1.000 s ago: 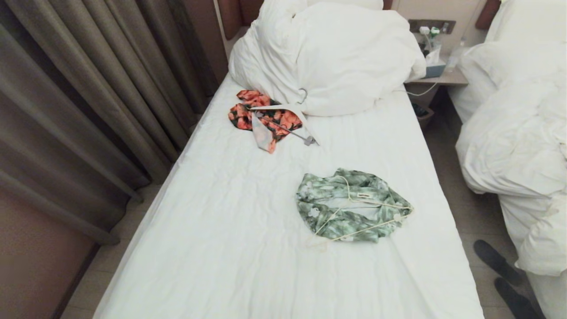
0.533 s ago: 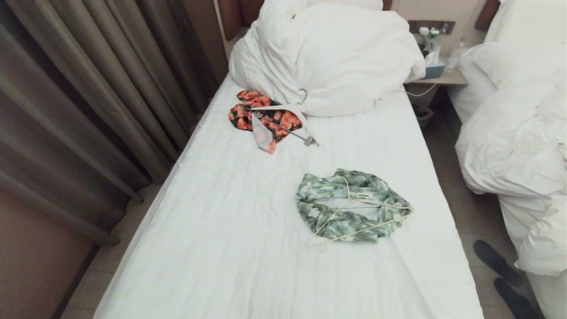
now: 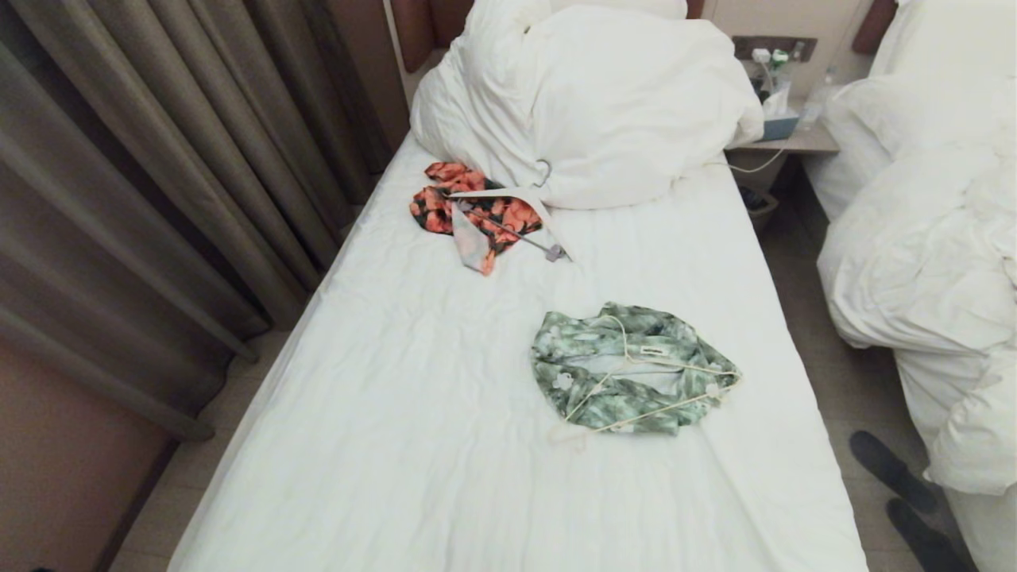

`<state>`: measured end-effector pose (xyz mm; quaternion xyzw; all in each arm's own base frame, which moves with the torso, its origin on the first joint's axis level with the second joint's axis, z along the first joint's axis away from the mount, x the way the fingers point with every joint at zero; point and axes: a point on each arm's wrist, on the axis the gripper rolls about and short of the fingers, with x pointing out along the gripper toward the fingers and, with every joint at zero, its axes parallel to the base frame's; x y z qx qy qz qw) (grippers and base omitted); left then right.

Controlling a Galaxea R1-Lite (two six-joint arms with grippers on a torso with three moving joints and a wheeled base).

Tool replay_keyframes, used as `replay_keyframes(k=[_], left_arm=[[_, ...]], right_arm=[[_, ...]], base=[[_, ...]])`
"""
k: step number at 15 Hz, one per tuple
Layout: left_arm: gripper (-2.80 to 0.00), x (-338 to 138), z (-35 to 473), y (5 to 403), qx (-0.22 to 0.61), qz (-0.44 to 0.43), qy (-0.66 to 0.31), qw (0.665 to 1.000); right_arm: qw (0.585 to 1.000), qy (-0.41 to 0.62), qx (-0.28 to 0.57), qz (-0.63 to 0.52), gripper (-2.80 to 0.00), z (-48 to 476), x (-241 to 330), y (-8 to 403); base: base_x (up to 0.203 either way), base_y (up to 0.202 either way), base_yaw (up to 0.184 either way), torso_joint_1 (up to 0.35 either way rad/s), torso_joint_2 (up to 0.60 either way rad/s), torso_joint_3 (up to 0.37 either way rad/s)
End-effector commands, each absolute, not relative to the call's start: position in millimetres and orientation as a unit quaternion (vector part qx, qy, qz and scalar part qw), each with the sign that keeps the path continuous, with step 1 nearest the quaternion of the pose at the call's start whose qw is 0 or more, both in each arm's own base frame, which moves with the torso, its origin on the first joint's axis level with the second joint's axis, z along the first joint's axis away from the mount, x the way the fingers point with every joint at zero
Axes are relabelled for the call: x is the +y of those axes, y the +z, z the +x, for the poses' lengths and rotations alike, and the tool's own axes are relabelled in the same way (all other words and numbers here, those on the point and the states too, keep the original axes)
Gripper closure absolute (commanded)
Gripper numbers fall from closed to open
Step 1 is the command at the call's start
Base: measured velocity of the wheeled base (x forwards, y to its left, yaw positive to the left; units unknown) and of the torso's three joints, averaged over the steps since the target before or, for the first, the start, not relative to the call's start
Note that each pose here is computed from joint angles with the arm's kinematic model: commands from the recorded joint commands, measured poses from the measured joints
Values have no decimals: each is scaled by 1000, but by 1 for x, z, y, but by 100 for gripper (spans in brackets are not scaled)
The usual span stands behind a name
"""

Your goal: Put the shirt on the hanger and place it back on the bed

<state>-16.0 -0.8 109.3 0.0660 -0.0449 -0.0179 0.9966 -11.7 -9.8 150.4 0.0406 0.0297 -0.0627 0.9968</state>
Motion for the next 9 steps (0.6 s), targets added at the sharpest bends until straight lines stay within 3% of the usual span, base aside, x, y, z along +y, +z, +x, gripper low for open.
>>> replay_keyframes(k=[1,5,9], left_arm=[[0,-1,-16,96,-37,73,-19,996],[0,-1,-22,84,-35,78,-20,996],[0,-1,-23,75,0,97,-37,995]], right_arm=[[995,-91,32,41,0,-11,-9,149],[991,-132,-4,28,0,-25,-6,142],[999,-45,-11,-8,0,-33,-2,102]], base=[[0,0,0,0,0,0],[0,0,0,0,0,0],[0,0,0,0,0,0]])
